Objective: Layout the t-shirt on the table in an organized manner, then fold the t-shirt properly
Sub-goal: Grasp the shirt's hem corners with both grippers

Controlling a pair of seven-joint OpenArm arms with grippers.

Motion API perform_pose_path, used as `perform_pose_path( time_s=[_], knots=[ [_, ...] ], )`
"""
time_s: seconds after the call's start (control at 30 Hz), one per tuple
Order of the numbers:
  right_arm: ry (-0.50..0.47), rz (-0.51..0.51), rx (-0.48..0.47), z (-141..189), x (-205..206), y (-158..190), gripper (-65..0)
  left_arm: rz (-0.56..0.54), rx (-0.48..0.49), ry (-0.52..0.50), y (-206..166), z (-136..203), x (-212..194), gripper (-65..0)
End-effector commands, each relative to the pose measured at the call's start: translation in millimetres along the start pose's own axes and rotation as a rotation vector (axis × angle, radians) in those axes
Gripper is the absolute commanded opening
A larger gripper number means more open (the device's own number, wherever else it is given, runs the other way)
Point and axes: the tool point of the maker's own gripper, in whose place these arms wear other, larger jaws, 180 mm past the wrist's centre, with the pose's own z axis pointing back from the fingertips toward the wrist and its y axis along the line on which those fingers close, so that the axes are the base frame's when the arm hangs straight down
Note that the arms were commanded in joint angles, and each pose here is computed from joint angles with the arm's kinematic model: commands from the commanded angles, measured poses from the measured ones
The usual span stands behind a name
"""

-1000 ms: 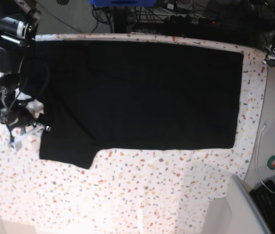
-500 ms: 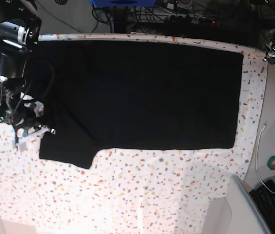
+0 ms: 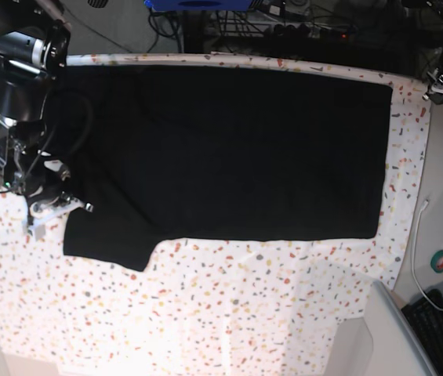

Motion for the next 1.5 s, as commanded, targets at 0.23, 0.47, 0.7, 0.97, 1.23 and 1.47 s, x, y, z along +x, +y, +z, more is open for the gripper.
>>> perform_pose_path(
  time_s=[0.23, 0.47, 0.7, 0.97, 1.23, 1.47],
  knots=[
    [-0.087, 0.047, 0.009, 14.9, 32.9, 10.3, -65.0, -0.217, -0.035, -0.046, -64.8, -37.7, 47.3, -65.0],
    [-0.158, 0.126, 0.01, 45.7, 46.7, 26.7, -65.0, -0.126, -0.115, -0.059, -112.9, -91.1, 97.0, -20.1],
    [-0.171, 0.158, 0.001, 56.8, 52.5, 27.0, -65.0, -0.203, -0.228, 0.021, -180.4, -135.8, 92.2, -10.0],
    [-0.161, 0.159, -0.008, 57.2, 46.7, 21.8, -65.0, -0.101, -0.199, -0.028, -173.4, -160.8, 97.5, -10.2],
    [-0.159, 0.158, -0.007, 56.9, 45.6, 22.0, -65.0, -0.1, -0.195, -0.034, -174.5, -162.6, 110.9, -10.2],
    [-0.164, 0.158, -0.006, 57.1, 46.9, 22.5, -65.0, -0.157, -0.149, 0.025, -165.3, -173.6, 78.7, -10.9]
  ],
)
